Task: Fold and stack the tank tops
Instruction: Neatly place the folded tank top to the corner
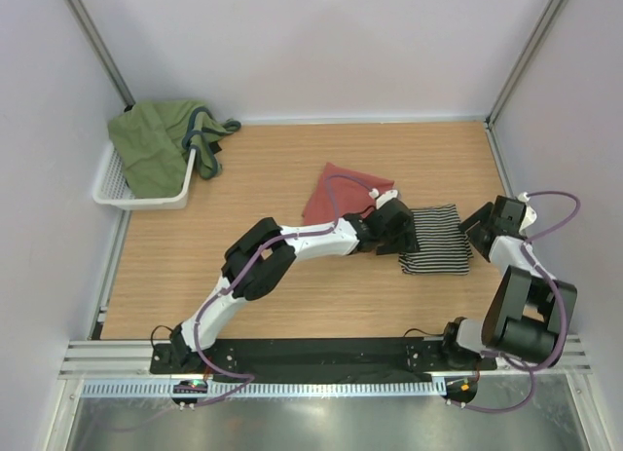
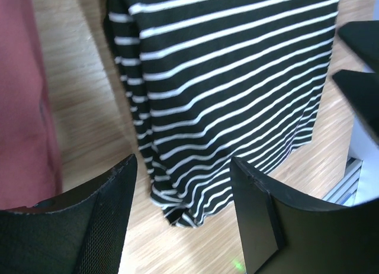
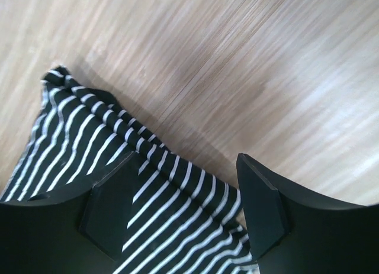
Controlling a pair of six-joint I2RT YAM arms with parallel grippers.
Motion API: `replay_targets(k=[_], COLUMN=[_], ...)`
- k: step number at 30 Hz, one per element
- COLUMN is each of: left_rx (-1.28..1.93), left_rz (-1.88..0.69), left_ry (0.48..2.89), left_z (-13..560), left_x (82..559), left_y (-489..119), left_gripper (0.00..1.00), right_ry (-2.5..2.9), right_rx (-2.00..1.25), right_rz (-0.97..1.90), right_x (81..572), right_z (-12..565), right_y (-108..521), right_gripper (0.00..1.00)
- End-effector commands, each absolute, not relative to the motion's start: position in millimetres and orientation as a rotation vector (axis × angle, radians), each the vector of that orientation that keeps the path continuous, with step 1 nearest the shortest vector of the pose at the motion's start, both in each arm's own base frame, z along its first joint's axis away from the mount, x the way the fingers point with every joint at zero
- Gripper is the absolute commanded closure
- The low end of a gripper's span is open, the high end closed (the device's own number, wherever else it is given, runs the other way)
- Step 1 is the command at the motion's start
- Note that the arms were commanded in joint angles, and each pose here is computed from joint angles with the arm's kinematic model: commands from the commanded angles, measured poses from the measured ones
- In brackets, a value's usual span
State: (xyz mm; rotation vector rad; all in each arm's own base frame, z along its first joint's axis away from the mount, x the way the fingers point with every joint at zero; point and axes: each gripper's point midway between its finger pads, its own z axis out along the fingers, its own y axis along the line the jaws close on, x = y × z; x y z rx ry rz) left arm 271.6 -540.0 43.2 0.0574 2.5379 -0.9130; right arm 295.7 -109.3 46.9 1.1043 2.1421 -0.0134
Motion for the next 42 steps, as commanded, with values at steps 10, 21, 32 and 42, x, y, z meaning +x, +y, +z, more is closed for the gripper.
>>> replay_targets(k=[10,21,32,42], left_rx=[-0.008,0.055,0.125,0.196], left_rz=[-0.799,-0.856,-0.884,-0.863], left_ry=[2.607,2.619,2.529,2.463], left_z=[1.3,0.4,63.8,126.8], left_x=[288.9,286.4,293.0,301.9], left_y=[-534.6,-550.1,-552.7,-543.6], left_gripper=[0.44,0.94,1.0,1.0], right_ry=[2.216,2.225,2.167,2.144], right_rx=[1.092,0.985,0.928,0.928], right_rz=[0.171,0.303,0.298,0.359], right_x=[312.9,308.8,300.3,302.9], right_z=[15.3,29.5,80.7,92.6], right_y=[-88.3,-62.9,-59.6,-51.9], right_gripper=[0.46,0.94,0.99,0.99])
